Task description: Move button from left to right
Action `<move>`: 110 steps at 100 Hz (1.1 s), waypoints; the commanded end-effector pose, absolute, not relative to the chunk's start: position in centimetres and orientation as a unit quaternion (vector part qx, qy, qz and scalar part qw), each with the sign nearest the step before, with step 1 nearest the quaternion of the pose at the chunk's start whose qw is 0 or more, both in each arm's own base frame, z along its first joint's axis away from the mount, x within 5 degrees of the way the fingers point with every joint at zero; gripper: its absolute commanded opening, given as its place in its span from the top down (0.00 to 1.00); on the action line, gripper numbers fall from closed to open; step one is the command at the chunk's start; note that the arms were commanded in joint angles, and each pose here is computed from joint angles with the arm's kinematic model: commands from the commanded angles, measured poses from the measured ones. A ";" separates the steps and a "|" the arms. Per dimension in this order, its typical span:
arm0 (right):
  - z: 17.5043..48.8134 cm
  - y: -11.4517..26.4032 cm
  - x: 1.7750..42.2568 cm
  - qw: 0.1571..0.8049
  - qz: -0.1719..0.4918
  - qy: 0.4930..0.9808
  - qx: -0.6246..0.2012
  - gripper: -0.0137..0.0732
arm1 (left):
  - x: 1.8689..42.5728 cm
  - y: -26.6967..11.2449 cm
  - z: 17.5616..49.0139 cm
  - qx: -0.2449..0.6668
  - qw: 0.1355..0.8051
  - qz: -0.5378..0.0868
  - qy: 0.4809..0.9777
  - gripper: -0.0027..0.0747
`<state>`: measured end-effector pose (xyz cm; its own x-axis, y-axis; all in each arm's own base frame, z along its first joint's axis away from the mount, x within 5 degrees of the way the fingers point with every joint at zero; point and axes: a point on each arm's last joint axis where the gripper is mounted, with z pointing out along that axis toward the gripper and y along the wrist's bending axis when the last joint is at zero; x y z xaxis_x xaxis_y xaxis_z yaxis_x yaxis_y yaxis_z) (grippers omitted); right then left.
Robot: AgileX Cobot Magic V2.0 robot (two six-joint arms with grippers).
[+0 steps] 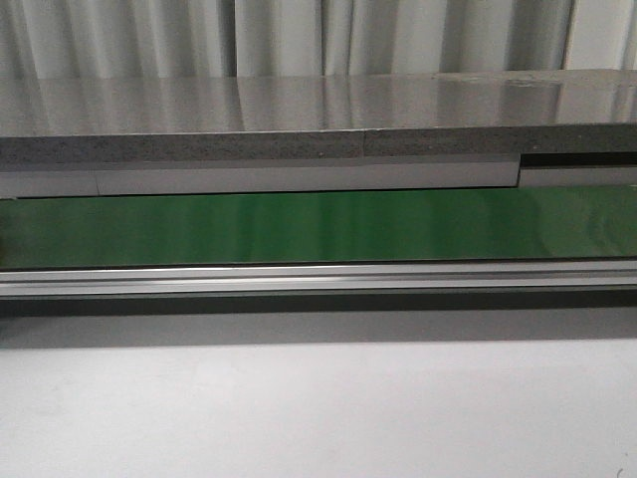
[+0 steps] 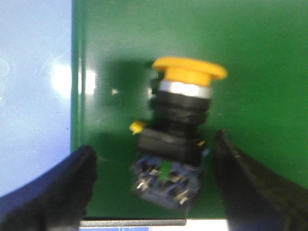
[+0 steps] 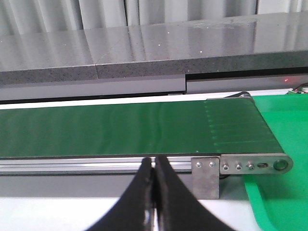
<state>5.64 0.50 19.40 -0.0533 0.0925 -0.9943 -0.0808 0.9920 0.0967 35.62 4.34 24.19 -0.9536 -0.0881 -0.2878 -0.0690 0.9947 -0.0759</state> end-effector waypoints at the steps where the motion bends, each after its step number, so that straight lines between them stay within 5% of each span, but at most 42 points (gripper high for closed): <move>1: 20.8 0.5 5.4 0.729 0.061 0.682 0.000 0.92 | 35.6 4.0 26.6 -0.037 0.189 -0.035 0.981 0.18; 25: 20.8 0.5 5.4 0.729 0.061 0.682 0.000 0.92 | 35.2 3.7 26.9 -0.038 0.181 -0.044 0.982 0.17; 60: 20.8 0.5 5.4 0.729 0.061 0.682 0.000 0.92 | 32.5 1.5 32.7 -0.007 0.269 -0.046 0.962 0.18; 110: 20.8 0.5 5.4 0.729 0.061 0.682 0.000 0.92 | 21.5 -2.6 36.7 0.066 0.491 -0.058 0.867 0.18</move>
